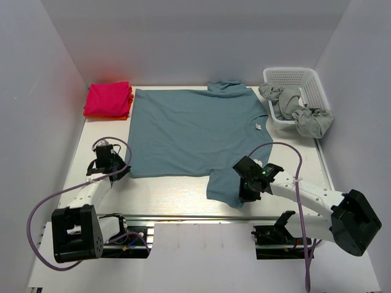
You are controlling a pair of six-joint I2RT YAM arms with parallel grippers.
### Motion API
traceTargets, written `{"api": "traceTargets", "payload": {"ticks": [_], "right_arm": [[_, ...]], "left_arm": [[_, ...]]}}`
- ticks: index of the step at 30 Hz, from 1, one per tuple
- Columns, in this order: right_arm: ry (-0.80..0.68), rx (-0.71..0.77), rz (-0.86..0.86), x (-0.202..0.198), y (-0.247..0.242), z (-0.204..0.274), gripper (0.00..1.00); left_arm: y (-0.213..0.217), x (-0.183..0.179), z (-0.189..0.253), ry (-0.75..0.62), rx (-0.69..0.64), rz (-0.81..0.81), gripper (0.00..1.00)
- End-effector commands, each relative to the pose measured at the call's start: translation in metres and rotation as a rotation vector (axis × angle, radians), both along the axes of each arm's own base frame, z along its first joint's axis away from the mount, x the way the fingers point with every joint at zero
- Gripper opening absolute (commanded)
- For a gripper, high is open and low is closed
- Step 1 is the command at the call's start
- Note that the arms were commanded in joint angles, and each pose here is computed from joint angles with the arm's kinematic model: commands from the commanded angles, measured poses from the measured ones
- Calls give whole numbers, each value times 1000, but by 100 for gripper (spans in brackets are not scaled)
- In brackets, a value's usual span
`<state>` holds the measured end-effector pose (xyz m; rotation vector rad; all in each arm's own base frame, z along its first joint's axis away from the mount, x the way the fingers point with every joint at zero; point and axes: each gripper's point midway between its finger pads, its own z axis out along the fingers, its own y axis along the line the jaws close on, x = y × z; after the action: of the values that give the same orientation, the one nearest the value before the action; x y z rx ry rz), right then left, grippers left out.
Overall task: Fold and stack the t-shirts
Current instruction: Grap the side of the flattened tshirt closest away from the robot with both arms
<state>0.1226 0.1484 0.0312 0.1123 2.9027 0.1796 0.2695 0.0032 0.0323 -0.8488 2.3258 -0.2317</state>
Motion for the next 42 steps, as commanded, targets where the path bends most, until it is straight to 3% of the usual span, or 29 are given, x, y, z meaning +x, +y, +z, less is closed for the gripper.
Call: {"api": "traceTargets", "payload": {"ticks": [1,9,33,42], "right_arm": [[-96,65,8,21,13,21,0],[-322,96,-14,82,26,76,0],[-484,58,-99,261,12,138,0],[-658,29,-13,321,0,176,0]], "left_arm": [[-8,2,17,-59,-43,-22,0],[-15,26,35,-95,-81,-61,0],[11,137,64,-108,-43,22,0],[12,178,55,-90,-72,-4,0]]}}
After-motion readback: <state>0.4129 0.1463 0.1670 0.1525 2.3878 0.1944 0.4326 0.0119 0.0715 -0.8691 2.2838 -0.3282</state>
